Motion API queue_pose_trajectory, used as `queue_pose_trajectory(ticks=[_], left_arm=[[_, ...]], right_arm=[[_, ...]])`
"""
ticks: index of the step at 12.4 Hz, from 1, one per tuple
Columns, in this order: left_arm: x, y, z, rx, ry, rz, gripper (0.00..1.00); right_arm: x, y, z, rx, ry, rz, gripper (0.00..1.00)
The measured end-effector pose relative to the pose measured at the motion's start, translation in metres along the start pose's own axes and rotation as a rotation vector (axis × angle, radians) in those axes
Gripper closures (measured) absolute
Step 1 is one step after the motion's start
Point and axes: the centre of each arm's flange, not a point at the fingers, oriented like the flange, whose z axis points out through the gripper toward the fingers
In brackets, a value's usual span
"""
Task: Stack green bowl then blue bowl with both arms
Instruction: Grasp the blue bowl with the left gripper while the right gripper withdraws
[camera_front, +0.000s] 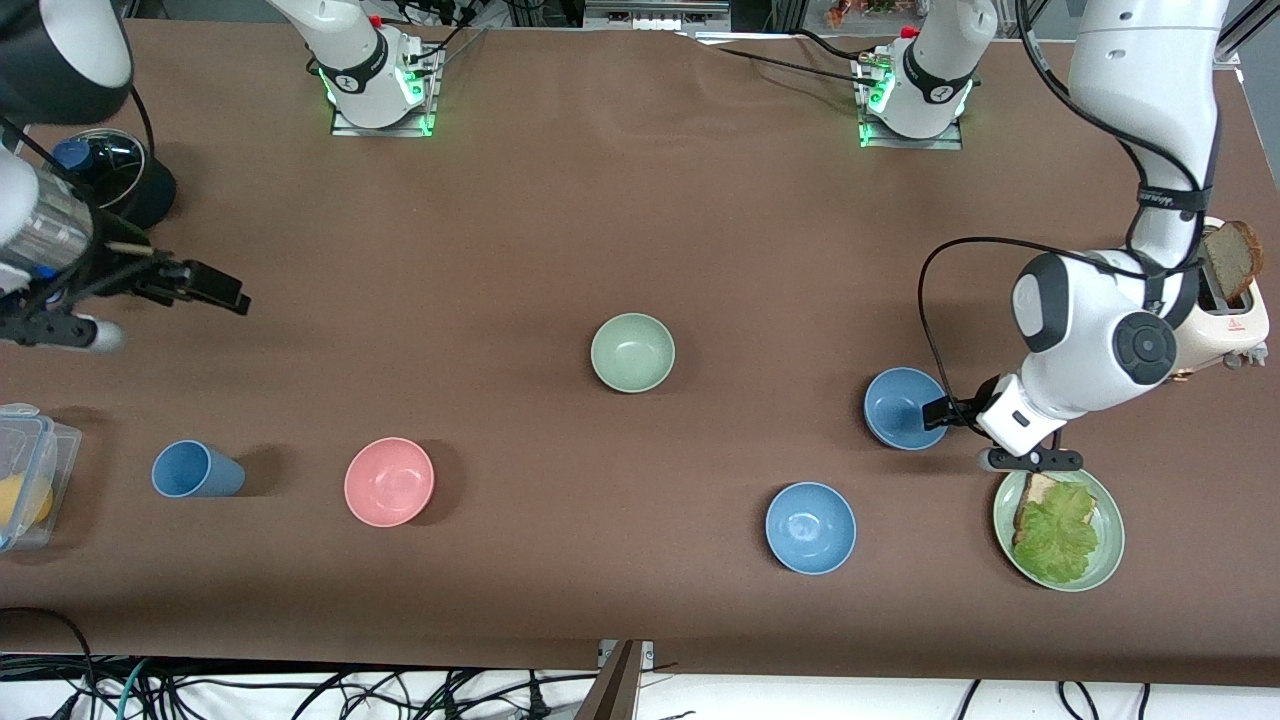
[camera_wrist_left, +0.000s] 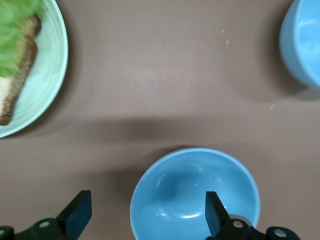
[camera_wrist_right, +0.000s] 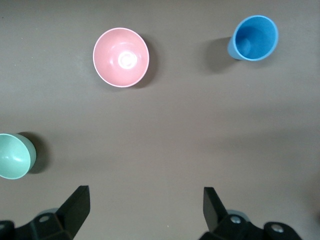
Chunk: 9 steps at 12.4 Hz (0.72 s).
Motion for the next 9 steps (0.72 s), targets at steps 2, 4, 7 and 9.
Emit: queue_pose_trajectory(ticks=[2, 4, 7, 9], left_arm=[[-0.009, -0.003, 0.014, -0.019, 0.004, 0.012, 0.00], [-0.020, -0.009, 0.032, -0.064, 0.017, 0.029, 0.00], [-0.034, -0.018, 0.058, -0.089, 0.033, 0.050, 0.04], [-0.035, -0.019, 0.060, -0.089, 0.032, 0.056, 0.29]], right_arm=[[-0.012, 0.004, -0.007, -0.008, 0.001, -0.005, 0.00], [-0.015, -0.001, -0.001, -0.012, -0.011, -0.015, 0.00], [-0.014, -0.006, 0.004, -0.017, -0.015, -0.039, 0.00], [-0.013, -0.004, 0.003, -0.036, -0.009, -0.054, 0.00]])
